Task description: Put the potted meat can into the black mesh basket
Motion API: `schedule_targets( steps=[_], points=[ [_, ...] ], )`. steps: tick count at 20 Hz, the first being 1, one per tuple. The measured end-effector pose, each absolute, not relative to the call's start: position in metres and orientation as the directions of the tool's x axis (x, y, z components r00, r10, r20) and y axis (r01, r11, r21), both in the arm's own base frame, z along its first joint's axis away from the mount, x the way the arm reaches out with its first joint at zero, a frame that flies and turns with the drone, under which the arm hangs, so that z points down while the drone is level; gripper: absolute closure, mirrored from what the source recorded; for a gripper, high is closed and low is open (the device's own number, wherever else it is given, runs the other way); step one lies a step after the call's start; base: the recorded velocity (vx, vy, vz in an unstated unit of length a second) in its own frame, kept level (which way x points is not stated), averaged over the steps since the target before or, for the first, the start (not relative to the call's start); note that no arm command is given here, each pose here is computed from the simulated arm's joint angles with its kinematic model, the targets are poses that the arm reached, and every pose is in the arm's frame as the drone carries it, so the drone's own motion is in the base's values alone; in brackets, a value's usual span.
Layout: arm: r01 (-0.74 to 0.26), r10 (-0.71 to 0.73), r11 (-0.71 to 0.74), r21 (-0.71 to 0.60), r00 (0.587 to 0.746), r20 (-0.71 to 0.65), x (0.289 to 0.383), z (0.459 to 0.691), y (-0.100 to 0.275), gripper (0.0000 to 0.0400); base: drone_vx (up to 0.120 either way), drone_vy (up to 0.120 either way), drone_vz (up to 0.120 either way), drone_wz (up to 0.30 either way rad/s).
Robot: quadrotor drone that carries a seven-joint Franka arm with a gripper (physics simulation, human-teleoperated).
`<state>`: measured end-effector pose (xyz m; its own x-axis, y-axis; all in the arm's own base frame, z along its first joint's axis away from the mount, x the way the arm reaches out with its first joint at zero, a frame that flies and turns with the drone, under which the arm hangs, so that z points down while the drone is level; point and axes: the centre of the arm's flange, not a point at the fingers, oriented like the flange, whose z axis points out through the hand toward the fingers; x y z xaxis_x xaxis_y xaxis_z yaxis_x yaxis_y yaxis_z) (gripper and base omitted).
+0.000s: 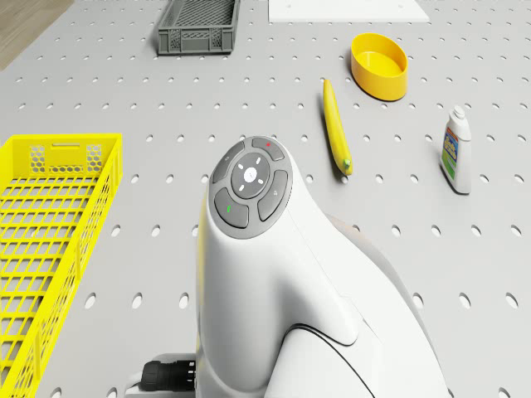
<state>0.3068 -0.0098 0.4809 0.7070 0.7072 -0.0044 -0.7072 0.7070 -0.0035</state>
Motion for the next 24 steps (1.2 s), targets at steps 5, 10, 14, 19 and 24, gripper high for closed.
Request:
schedule_targets(
  steps=[5, 10, 14, 19, 24],
  points=[
    [-0.707, 0.707, 0.707, -0.003, 0.707, -0.004, 0.3068, 0.4809, -0.0098, 0.0108, 0.120, 0.120, 0.000, 0.000],
    [-0.707, 0.707, 0.707, -0.003, 0.707, -0.004, 0.3068, 0.4809, -0.0098, 0.0108, 0.120, 0.120, 0.000, 0.000],
    [-0.707, 0.707, 0.707, -0.003, 0.707, -0.005, 0.3068, 0.4809, -0.0098, 0.0108, 0.120, 0.120, 0.000, 0.000],
    [-0.707, 0.707, 0.707, -0.003, 0.707, -0.005, 0.3068, 0.4809, -0.0098, 0.0108, 0.120, 0.120, 0.000, 0.000],
    [-0.707, 0.707, 0.707, -0.003, 0.707, -0.005, 0.3068, 0.4809, -0.0098, 0.0108, 0.120, 0.120, 0.000, 0.000]
  ],
)
